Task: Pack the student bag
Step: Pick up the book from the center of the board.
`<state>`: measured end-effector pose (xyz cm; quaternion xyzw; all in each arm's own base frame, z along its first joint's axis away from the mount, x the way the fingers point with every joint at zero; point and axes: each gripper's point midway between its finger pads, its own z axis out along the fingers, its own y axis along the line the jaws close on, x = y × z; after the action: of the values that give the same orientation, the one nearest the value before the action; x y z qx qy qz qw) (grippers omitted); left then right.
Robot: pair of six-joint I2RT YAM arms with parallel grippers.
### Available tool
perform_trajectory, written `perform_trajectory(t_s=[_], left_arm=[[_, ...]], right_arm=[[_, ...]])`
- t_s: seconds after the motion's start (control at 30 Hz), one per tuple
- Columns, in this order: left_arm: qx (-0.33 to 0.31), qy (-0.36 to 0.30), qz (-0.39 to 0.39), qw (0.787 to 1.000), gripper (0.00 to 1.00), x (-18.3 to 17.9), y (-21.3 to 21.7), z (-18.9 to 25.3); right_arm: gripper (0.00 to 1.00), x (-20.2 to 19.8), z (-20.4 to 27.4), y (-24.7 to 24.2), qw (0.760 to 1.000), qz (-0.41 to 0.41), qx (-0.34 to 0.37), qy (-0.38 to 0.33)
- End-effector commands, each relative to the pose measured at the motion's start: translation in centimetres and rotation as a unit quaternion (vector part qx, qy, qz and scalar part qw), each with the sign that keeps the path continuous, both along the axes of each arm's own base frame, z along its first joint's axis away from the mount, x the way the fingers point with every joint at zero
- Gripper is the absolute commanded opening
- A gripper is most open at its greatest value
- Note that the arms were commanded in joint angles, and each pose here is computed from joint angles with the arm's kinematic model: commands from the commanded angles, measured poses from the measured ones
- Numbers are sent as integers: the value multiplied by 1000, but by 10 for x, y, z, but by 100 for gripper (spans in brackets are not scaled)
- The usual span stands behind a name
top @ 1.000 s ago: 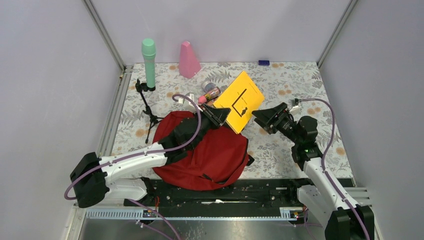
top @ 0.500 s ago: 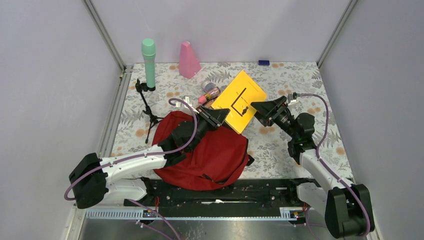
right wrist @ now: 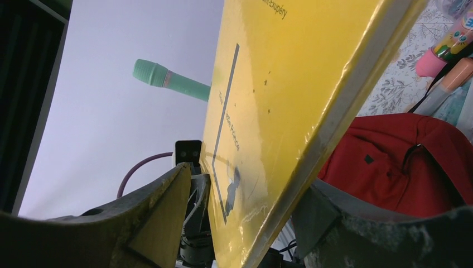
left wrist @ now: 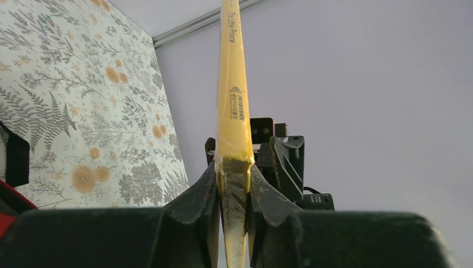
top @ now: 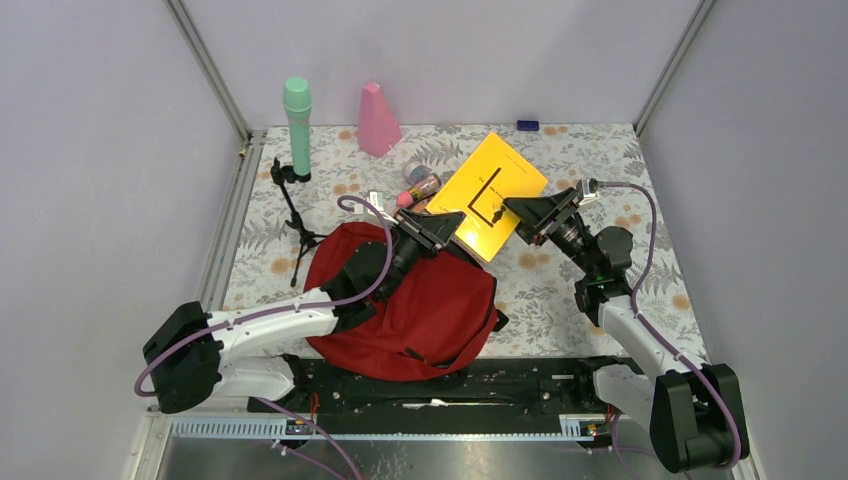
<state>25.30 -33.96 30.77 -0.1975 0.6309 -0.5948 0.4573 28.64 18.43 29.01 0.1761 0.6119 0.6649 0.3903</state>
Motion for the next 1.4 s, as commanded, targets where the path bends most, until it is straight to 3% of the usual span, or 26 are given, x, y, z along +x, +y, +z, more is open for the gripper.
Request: perform_trajectory(t_s=[0.0,0.43,0.47,0.5,0.63,0.7,0.77,0.87,1.1,1.27,1.37], left_arm=[[-111,-45,-28,992,0,-12,1,61],[-88,-26,-47,995,0,-14,-8,44],[-81,-25,-48,995,4,-15,-8,41],[-73,-27,-49,996,14,-15,-8,39],[-7,-32,-50,998,71,-18,-7,21],[43,-28,-44,998,87,-17,-4,9],[98,-28,-36,994,94,-17,2,-5],[173,-28,-17,984,99,-18,13,-27],[327,-24,-35,944,99,-36,2,-72],[383,-27,-73,921,99,-43,-35,-85],[417,-18,-88,905,99,-42,-53,-96]], right_arm=[[66,-5,43,1,997,2,21,-70],[14,0,44,-2,997,-15,24,-72],[12,0,43,-3,997,-17,21,-73],[10,1,42,-3,997,-19,16,-73],[0,4,35,-4,997,-34,-21,-70],[0,5,32,-7,995,-50,-54,-72],[0,7,27,-14,988,-77,-114,-74],[0,7,14,-36,966,-133,-214,-51],[0,-15,-13,-103,882,-235,-409,5],[0,-36,-37,-147,824,-294,-481,64],[0,-48,-42,-157,815,-316,-482,57]])
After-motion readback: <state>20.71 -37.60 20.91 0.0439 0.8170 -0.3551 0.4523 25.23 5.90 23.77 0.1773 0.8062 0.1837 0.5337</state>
